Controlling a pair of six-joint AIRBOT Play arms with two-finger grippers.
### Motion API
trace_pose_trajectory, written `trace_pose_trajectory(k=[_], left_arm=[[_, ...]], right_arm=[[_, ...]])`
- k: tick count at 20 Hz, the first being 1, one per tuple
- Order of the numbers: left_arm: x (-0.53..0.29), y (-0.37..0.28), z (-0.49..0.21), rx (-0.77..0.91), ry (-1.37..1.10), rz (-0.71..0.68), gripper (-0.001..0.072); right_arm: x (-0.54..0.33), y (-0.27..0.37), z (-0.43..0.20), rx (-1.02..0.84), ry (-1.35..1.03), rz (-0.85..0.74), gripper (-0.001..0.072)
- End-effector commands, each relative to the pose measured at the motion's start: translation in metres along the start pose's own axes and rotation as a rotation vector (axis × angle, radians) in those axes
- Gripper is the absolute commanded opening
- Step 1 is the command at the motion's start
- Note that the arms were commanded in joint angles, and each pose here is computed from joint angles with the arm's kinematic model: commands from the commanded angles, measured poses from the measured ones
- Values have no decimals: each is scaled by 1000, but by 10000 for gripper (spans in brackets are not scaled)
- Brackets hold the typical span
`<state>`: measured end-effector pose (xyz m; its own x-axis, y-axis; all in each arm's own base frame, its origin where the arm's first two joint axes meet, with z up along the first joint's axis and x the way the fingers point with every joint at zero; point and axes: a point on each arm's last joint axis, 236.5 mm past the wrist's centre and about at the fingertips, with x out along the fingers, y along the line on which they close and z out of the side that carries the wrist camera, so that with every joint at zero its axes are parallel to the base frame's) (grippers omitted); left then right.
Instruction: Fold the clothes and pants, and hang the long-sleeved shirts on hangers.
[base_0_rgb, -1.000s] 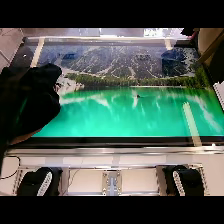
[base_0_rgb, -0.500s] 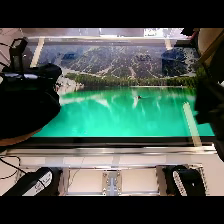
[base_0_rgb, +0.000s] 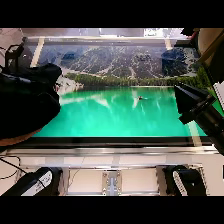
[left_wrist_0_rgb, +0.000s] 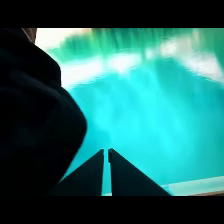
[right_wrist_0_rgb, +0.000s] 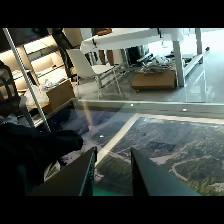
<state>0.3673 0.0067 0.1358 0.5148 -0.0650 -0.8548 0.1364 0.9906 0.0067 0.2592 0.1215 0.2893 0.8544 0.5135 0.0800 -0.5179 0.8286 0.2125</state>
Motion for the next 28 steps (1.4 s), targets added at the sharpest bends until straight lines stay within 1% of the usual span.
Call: trace_pose_trajectory(k=[1,2,3,4,5,6,7,8,11,12,13,14,18,19,20,21,22,24,25,26,27,28], left_arm=[[-21,103,-12,33,64,436,493],[-43,145,-10,-28,35,614,720],[-66,182,-10,-99,-8,761,712],[-85,213,-12,-181,-63,853,710],[-91,234,-16,-280,-122,863,696],[-86,248,-25,-416,-178,804,600],[-73,258,-34,-553,-216,712,546],[-60,271,-49,-682,-224,633,546],[-31,303,-103,-893,-162,485,554],[-18,308,-115,-930,-145,420,602],[-6,312,-124,-961,-137,369,634],[5,315,-129,-979,-140,317,671],[51,317,-127,-886,-142,179,670],[63,312,-117,-857,-165,120,670],[72,306,-101,-847,-217,54,668],[77,307,-88,-835,-271,25,652],[82,313,-82,-831,-299,39,625],[93,318,-79,-830,-304,58,622],[98,315,-79,-821,-296,51,556],[102,311,-77,-815,-289,39,374],[103,304,-70,-811,-293,18,49],[98,294,-60,-798,-308,-18,8]], right_arm=[[0,-2,-8,-46,39,-10,254],[0,-2,-10,-52,47,-9,254],[0,-3,-12,-61,54,-11,254],[0,-3,-14,-69,62,-12,254],[0,-3,-16,-77,72,-11,253],[-1,-3,-17,-82,78,-10,253],[0,-4,-18,-84,80,-12,253],[0,-4,-18,-83,82,-12,253],[0,-5,-19,-45,83,-18,253],[0,-6,-18,-38,82,-23,253],[0,-7,-18,-26,78,-27,253],[0,-7,-17,-11,76,-29,253],[0,-7,-17,38,76,-31,253],[0,-7,-17,39,75,-31,252],[0,-7,-17,39,75,-31,231],[0,-7,-17,39,75,-31,188],[0,-7,-17,48,75,-31,177],[0,-7,-17,87,75,-32,177],[0,-7,-17,89,74,-32,177],[0,-7,-17,88,73,-33,177],[0,-8,-16,88,70,-35,177],[0,-8,-15,87,67,-36,177]])
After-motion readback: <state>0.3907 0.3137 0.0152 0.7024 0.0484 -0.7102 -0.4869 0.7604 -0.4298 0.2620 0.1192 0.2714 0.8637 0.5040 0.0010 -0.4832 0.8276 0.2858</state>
